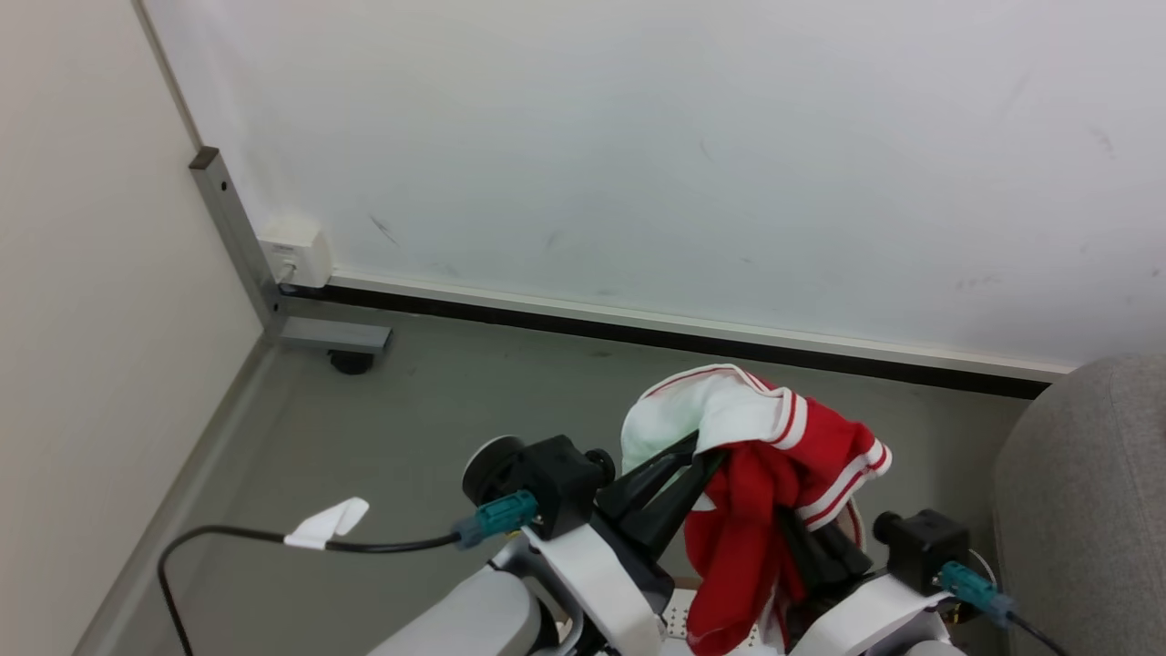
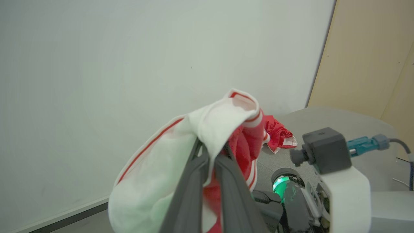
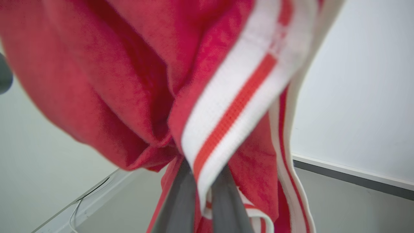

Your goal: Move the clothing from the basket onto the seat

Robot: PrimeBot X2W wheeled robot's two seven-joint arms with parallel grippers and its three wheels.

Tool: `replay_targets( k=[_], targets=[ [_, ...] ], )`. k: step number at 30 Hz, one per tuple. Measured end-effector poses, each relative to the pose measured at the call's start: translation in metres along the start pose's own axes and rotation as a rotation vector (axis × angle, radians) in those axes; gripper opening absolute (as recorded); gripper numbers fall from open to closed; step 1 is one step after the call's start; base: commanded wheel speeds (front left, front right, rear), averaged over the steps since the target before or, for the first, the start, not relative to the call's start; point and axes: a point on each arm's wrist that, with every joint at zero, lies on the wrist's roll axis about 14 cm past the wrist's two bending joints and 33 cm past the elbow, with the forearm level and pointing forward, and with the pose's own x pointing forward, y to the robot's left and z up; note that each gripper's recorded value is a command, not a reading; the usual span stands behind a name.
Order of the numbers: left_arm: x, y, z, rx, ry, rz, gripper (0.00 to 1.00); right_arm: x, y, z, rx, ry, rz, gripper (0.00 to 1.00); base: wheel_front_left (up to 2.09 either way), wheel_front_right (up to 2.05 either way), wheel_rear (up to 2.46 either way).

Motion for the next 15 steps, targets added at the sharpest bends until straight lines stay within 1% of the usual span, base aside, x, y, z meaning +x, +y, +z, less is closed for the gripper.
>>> replay_targets(
  k=[1, 2, 4, 5, 6, 7, 11, 15],
  targets=[
    [-0.001, 0.001, -0.003, 0.0, 0.008, 0.007, 0.0, -0.001, -0.005, 0.004, -0.005, -0.011, -0.012, 0.0, 0.0, 0.0, 0.0],
    [-0.001, 0.002, -0.005, 0.0, 0.014, 0.012, 0.16, -0.002, -0.012, 0.008, -0.006, -0.023, -0.03, 0.0, 0.0, 0.0, 0.0],
    [0.0, 0.001, -0.007, 0.0, 0.019, 0.008, 0.27, -0.006, -0.025, 0.016, -0.012, -0.048, -0.064, 0.0, 0.0, 0.0, 0.0],
    [0.001, -0.002, -0.008, -0.003, 0.019, -0.002, 0.38, -0.008, -0.031, 0.02, -0.016, -0.059, -0.078, 0.0, 0.0, 0.0, 0.0],
    [0.002, -0.006, -0.008, -0.007, 0.019, -0.011, 0.56, -0.01, -0.037, 0.025, -0.014, -0.076, -0.097, 0.0, 0.0, 0.0, 0.0],
    [0.004, -0.01, -0.009, -0.01, 0.019, -0.022, 1.0, -0.012, -0.041, 0.03, -0.017, -0.091, -0.109, 0.0, 0.0, 0.0, 0.0],
    [0.007, -0.024, -0.018, -0.018, 0.04, -0.074, 1.0, -0.022, -0.057, 0.041, -0.029, -0.13, -0.164, 0.0, 0.0, 0.0, 0.0],
    [0.009, -0.044, -0.034, -0.052, 0.074, -0.131, 1.0, -0.034, -0.074, 0.055, -0.03, -0.173, -0.221, 0.0, 0.0, 0.0, 0.0]
  ],
)
